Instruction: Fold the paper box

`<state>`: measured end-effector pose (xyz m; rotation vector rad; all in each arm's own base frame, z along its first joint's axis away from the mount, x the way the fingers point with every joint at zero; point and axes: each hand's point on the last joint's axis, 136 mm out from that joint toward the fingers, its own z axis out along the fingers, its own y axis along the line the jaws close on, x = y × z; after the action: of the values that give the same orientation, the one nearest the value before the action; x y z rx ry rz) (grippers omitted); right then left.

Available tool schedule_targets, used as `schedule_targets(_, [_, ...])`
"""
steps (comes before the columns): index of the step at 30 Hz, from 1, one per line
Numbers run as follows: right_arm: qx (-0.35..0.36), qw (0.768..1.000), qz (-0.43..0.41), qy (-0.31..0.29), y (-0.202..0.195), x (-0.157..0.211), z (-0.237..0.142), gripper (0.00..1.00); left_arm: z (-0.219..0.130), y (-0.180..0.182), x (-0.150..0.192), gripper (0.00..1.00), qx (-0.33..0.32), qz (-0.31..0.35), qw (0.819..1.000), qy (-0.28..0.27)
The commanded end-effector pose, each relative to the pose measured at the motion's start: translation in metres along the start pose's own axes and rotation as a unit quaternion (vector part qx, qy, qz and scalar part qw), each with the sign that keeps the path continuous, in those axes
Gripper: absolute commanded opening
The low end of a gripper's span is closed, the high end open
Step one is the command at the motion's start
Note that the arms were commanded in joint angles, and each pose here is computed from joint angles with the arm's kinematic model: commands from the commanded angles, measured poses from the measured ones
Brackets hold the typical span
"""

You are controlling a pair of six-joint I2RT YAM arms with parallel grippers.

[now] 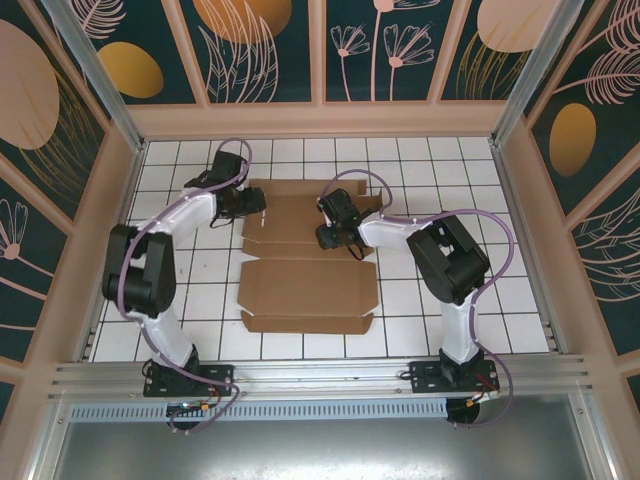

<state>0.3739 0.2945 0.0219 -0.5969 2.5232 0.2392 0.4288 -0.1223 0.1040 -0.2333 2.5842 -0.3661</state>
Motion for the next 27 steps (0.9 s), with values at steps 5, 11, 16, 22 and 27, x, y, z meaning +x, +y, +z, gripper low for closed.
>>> schedule_targets(5, [0.015,0.997,0.005,0.081,-0.009,0.051,0.01,0.45,-0.026,0.006,0.071,0.67,0.022,-0.018,0.999,0.039])
schedule_targets(11, [0.014,0.996,0.006,0.084,-0.009,0.054,0.012,0.45,-0.016,0.025,0.117,0.74,0.021,-0.052,0.996,0.07])
schedule_targets(16, [0.014,0.996,0.01,0.086,-0.009,0.055,0.013,0.45,-0.002,0.025,0.115,0.77,0.017,-0.048,0.996,0.074])
schedule_targets(22, [0.013,0.996,0.01,0.087,-0.007,0.056,0.013,0.46,0.016,0.02,0.099,0.76,0.012,-0.031,0.997,0.071])
schedule_targets(27, [0.015,0.996,0.009,0.089,-0.008,0.057,0.012,0.46,0.014,0.008,0.091,0.72,0.031,-0.025,0.997,0.062])
